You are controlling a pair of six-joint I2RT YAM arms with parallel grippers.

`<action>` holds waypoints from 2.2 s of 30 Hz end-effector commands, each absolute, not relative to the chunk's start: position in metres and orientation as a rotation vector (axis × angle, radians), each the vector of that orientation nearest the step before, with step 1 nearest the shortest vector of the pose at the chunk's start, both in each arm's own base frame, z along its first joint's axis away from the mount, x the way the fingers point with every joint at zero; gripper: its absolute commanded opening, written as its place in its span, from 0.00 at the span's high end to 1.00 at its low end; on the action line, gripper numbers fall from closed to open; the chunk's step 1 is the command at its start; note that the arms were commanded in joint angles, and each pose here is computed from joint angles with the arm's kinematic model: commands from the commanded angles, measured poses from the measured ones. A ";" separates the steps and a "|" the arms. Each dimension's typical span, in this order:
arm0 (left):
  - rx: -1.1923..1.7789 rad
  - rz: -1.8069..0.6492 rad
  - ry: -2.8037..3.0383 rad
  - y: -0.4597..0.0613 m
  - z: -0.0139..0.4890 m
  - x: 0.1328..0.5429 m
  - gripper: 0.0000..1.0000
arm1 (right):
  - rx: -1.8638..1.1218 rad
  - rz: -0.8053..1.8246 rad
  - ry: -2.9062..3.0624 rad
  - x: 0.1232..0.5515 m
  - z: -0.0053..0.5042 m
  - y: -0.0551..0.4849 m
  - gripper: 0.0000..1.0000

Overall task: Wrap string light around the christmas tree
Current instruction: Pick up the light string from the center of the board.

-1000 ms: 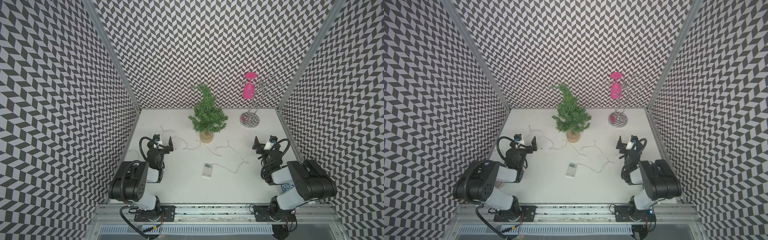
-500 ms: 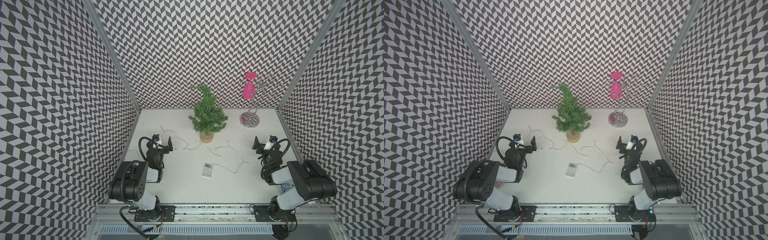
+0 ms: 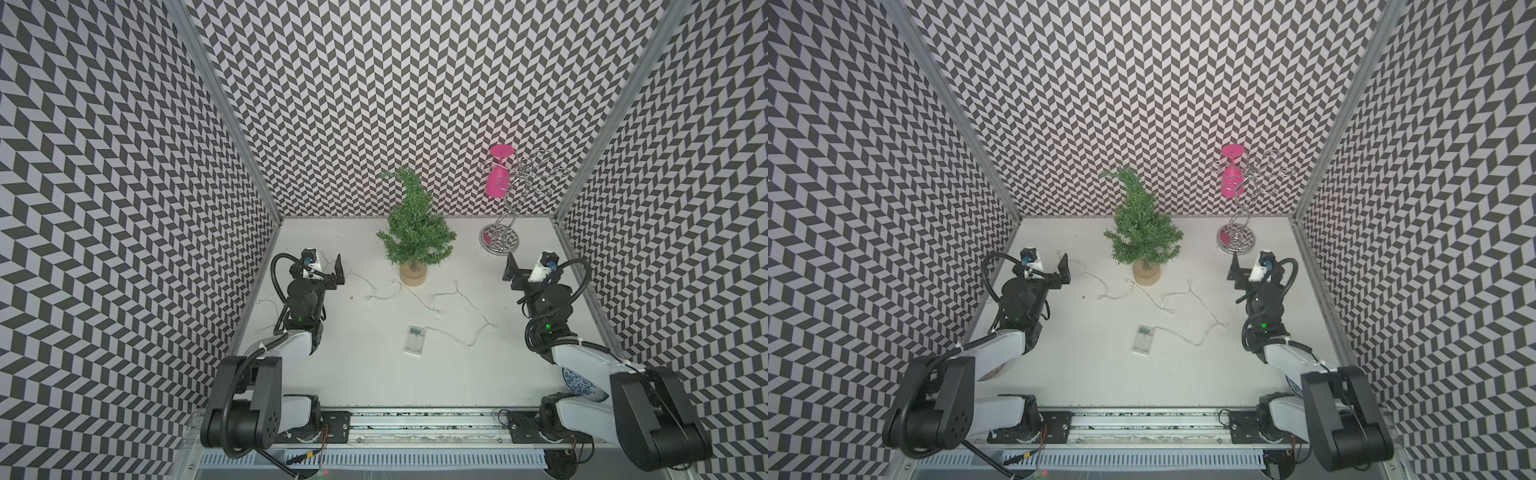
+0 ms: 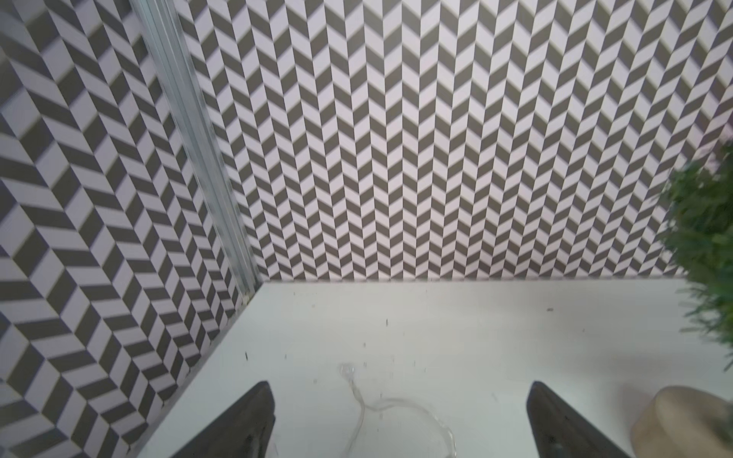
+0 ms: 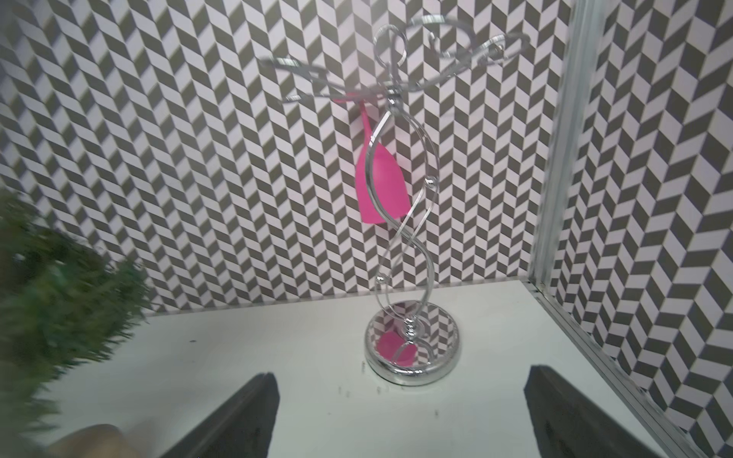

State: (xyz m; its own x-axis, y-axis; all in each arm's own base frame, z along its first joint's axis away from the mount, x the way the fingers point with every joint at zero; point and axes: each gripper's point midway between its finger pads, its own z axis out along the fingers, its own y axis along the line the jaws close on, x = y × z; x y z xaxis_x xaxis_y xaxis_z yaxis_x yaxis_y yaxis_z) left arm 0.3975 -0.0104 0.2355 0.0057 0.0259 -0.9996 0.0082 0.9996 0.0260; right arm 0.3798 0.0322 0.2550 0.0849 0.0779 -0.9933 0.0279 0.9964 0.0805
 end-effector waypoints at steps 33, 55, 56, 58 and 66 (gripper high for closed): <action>0.676 -0.820 1.975 -0.259 0.201 0.244 0.25 | 0.137 0.726 2.187 0.281 0.168 0.131 0.01; 0.479 -0.814 2.196 -0.208 0.121 0.315 0.31 | 0.276 0.712 2.168 0.291 0.148 0.079 0.01; 0.507 -0.761 2.239 -0.201 0.115 0.320 0.31 | 0.273 0.711 2.168 0.292 0.148 0.079 0.01; 0.611 -0.624 2.287 -0.192 0.106 0.328 0.31 | 0.268 0.704 2.171 0.293 0.148 0.079 0.01; 1.019 -0.429 2.124 -0.188 0.102 0.331 0.29 | 0.263 0.692 2.170 0.294 0.149 0.078 0.01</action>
State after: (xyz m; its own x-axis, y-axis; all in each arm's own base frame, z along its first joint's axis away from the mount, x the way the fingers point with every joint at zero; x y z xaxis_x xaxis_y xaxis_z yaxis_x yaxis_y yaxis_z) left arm 0.3422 -0.1922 0.1155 -0.5227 0.3837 -0.7613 0.6788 0.7276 -0.0993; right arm 0.2847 0.0781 0.1341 -0.6769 0.4135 -0.6090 -0.0059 0.8243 0.5662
